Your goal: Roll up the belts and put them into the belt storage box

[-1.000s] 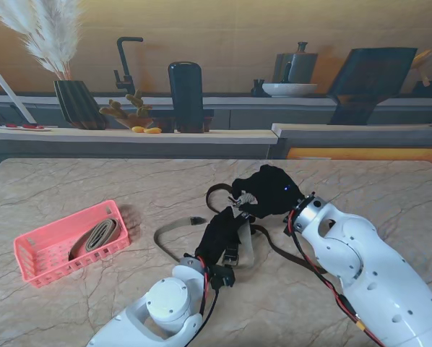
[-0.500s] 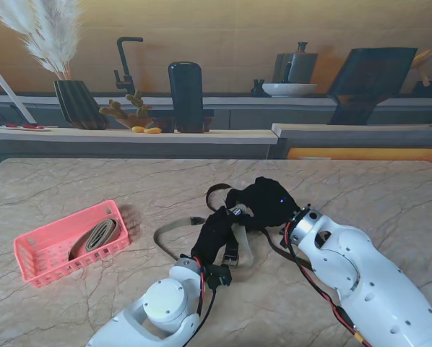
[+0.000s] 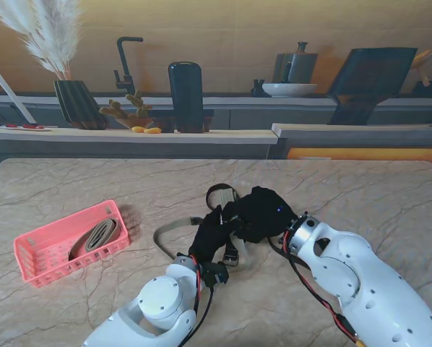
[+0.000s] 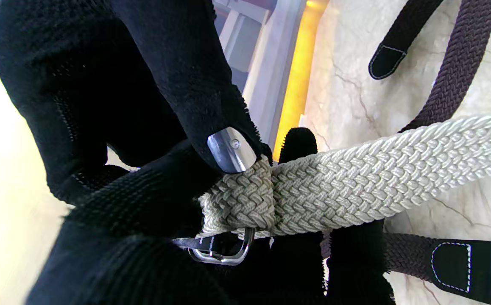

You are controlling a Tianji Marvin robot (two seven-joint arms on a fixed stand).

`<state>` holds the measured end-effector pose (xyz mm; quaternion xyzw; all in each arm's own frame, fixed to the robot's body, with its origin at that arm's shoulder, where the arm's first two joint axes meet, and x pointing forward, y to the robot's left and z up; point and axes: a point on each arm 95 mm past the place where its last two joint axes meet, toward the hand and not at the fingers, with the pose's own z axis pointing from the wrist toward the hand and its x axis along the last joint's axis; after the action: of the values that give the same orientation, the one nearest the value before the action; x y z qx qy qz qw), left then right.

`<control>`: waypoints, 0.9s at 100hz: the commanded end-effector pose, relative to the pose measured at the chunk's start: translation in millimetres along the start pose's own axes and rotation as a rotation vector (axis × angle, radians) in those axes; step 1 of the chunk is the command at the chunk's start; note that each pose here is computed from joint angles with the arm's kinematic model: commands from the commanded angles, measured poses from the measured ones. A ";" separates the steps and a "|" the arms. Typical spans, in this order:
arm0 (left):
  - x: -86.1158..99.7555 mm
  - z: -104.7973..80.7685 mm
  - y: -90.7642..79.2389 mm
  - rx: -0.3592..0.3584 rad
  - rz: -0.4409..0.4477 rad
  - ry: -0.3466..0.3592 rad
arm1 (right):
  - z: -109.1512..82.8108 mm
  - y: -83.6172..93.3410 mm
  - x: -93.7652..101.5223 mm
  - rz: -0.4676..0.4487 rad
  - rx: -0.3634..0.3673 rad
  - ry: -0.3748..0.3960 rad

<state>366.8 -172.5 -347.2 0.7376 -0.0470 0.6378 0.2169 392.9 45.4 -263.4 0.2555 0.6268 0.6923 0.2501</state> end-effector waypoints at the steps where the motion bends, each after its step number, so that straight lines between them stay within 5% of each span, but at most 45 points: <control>1: 9.7 1.0 9.5 -0.032 0.001 0.023 | -4.6 -1.8 3.8 -0.002 -0.003 0.003; 20: 6.9 3.8 8.4 -0.024 0.058 0.010 | -15.5 19.4 8.3 -0.009 -0.116 0.002; 36: 2.6 8.4 6.6 -0.030 0.189 0.034 | -26.0 37.8 5.9 -0.072 -0.196 -0.017; 77: -5.0 15.1 4.6 -0.098 0.547 0.186 | -28.0 40.2 -16.5 0.034 -0.021 -0.139; 90: -6.0 15.7 4.6 -0.111 0.596 0.213 | -29.7 35.7 -22.4 0.060 0.014 -0.174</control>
<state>378.4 -184.1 -353.5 0.6098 -0.2745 0.7408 0.0630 387.7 8.7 -227.7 0.3356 0.5936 0.6784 0.2734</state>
